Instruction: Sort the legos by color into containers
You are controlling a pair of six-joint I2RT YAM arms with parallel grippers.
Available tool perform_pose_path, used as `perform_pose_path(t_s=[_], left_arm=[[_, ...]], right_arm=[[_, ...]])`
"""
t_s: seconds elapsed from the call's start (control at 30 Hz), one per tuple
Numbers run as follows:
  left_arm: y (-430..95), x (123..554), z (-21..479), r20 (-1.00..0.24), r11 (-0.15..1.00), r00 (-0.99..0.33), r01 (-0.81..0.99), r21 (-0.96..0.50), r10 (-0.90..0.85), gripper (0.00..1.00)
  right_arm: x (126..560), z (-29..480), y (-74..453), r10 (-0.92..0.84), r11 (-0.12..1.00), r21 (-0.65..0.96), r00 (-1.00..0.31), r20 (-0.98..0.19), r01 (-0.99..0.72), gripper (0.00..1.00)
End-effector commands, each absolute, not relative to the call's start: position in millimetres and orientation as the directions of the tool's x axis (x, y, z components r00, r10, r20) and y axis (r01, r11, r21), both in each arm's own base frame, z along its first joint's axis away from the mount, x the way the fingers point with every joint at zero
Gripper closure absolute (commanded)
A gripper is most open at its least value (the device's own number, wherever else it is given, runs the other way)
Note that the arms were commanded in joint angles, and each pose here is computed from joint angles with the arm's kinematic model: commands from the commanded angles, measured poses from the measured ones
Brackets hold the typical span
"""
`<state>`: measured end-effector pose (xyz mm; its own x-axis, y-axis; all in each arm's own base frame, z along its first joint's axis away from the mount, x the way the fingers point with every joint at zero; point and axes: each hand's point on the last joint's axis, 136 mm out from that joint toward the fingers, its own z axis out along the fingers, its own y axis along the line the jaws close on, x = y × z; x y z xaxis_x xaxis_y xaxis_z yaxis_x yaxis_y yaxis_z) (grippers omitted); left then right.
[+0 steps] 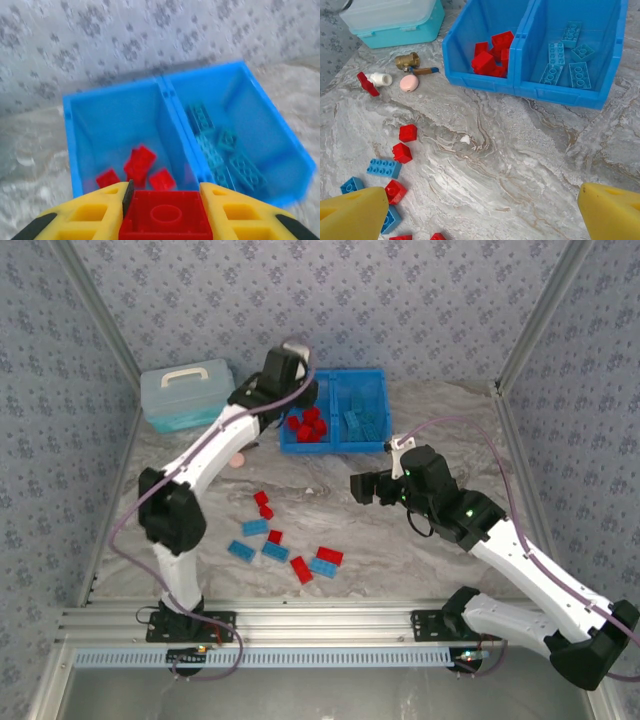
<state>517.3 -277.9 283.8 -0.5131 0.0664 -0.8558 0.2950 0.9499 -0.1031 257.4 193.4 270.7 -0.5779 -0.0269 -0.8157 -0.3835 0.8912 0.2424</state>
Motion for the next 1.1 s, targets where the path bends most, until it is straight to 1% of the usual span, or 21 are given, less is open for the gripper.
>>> perform_pose_path(t_s=[0.0,0.13,0.23,0.3,0.4,0.43,0.53,0.6,0.7,0.8,0.93,1.07], left_arm=[[-258.7,562.9,229.0,-0.800,0.985,-0.594,0.171,-0.019,0.088,0.74],[-262.1,601.8,205.4,-0.804,0.992,-0.592,0.122,-0.012,0.063,0.73],[-263.2,615.1,188.2,-0.806,0.993,-0.588,0.115,-0.003,0.066,0.71],[-264.3,618.0,185.2,-0.808,0.993,-0.586,0.119,-0.013,0.060,0.66],[-269.4,615.1,195.0,-0.814,0.989,-0.579,0.142,-0.036,0.053,0.51],[-269.9,613.1,202.1,-0.818,0.988,-0.574,0.146,-0.044,0.049,0.48],[-274.0,600.0,231.6,-0.831,0.983,-0.555,0.170,-0.066,0.040,0.44],[-277.3,585.5,254.3,-0.841,0.978,-0.540,0.194,-0.083,0.035,0.41],[-280.1,550.9,291.4,-0.864,0.964,-0.502,0.239,-0.113,0.023,0.38],[-273.6,501.7,318.4,-0.887,0.945,-0.462,0.292,-0.148,0.004,0.32],[-247.9,425.3,324.9,-0.886,0.924,-0.463,0.348,-0.159,0.022,0.23],[-216.7,353.5,303.4,-0.851,0.905,-0.515,0.403,-0.141,0.097,0.14]], right_arm=[[254.0,287.0,185.0,0.033,0.896,0.272,-0.559,-0.828,-0.350,0.00],[245.3,290.5,178.1,0.040,0.897,0.278,-0.563,-0.825,-0.344,0.00],[238.9,287.9,173.2,0.036,0.899,0.275,-0.570,-0.821,-0.340,0.00],[236.6,286.9,171.5,0.042,0.898,0.280,-0.570,-0.821,-0.338,0.00],[234.7,282.9,170.6,0.046,0.898,0.286,-0.576,-0.816,-0.333,0.00],[234.4,280.4,171.2,0.046,0.898,0.288,-0.581,-0.813,-0.333,0.00],[237.7,276.6,175.4,0.044,0.896,0.291,-0.584,-0.810,-0.336,0.00],[239.9,273.3,178.1,0.033,0.897,0.284,-0.591,-0.806,-0.338,0.00],[241.7,265.7,183.4,-0.008,0.898,0.259,-0.603,-0.797,-0.355,0.00],[238.2,252.0,197.0,-0.085,0.881,0.235,-0.626,-0.775,-0.410,0.00],[216.0,216.1,231.7,-0.258,0.818,0.203,-0.660,-0.706,-0.538,0.04],[176.9,164.6,268.2,-0.489,0.718,0.138,-0.636,-0.597,-0.682,0.07]])
